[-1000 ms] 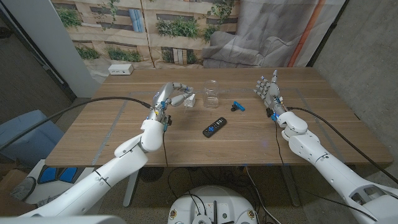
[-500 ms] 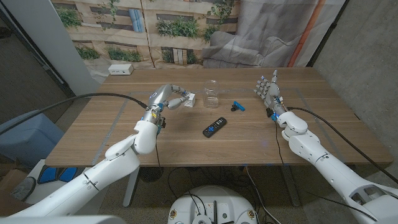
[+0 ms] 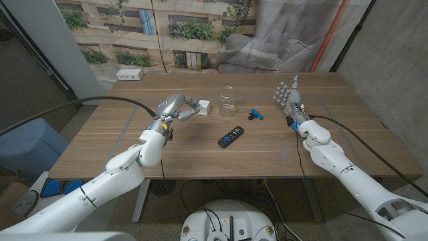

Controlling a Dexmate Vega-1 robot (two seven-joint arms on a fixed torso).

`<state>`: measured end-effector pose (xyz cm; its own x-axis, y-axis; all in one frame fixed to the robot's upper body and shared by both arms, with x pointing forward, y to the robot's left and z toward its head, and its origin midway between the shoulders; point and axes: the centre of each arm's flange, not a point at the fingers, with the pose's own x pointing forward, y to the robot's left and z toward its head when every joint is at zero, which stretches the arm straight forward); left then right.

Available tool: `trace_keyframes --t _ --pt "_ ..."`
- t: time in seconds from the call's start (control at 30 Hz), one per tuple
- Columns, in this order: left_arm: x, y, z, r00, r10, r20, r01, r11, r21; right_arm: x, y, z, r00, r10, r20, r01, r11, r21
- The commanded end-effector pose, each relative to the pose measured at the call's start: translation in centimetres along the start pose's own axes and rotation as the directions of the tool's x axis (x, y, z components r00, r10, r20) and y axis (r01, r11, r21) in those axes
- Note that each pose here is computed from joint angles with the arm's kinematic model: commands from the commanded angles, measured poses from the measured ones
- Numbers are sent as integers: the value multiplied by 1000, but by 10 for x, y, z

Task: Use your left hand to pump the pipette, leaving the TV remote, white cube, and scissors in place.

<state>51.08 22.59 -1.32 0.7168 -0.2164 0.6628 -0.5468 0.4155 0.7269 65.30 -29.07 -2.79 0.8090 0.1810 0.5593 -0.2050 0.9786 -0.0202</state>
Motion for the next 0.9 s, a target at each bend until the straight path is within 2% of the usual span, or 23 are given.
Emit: trace_keyframes --t 0.03,0.47,0.9 --pt "-5 4 -3 998 -63 -20 64 994 92 0 0 0 1000 0 0 0 1000 0" --pt "-19 9 -13 994 -97 -51 103 984 146 0 0 0 1000 0 0 0 1000 0" --pt "-34 15 -34 988 -117 -96 133 972 191 0 0 0 1000 0 0 0 1000 0"
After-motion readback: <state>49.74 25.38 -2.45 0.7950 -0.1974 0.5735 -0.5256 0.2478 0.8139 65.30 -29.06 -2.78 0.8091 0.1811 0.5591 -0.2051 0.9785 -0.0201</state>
